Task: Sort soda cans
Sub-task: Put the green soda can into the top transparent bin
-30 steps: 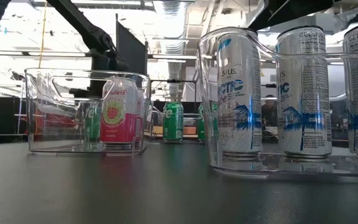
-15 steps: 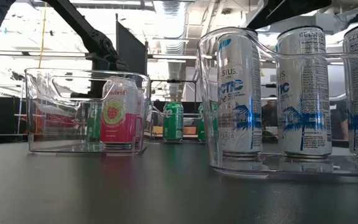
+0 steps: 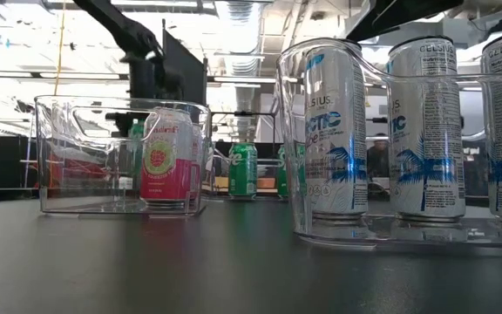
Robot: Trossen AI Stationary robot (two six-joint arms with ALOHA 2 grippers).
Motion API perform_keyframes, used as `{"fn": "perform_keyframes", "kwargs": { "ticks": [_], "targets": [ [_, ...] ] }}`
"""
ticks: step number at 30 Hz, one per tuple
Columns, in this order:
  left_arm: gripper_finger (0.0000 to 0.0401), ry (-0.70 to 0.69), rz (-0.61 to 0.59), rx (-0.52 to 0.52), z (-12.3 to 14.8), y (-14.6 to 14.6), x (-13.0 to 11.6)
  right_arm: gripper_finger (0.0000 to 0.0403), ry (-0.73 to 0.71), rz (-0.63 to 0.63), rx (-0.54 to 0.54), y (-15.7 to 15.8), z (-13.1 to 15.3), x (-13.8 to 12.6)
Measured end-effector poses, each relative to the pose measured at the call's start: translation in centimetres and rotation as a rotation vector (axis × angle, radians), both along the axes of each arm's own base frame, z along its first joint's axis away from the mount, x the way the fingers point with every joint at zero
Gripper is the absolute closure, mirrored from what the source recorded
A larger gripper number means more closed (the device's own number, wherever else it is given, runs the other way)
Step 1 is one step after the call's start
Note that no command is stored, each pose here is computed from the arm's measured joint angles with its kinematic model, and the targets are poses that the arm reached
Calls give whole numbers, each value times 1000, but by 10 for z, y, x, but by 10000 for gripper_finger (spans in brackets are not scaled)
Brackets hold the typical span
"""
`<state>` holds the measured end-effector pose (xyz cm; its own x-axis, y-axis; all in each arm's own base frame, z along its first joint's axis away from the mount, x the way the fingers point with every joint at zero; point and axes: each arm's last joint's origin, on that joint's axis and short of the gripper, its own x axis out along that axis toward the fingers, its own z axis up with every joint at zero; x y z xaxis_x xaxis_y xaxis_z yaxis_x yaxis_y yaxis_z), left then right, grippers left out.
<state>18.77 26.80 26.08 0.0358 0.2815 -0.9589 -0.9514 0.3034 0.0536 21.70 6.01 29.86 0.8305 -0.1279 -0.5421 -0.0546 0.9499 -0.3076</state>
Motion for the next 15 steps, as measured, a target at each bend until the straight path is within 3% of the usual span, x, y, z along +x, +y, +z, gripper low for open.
{"fn": "perform_keyframes", "kwargs": {
  "ticks": [5, 15],
  "targets": [
    [104, -80, -142, 139, 51, -24, 14, 23, -9, -1, 4, 0, 1, 1],
    [104, -243, -532, 362, 132, -86, 76, 23, -33, -12, 25, 0, 3, 2]
  ]
}}
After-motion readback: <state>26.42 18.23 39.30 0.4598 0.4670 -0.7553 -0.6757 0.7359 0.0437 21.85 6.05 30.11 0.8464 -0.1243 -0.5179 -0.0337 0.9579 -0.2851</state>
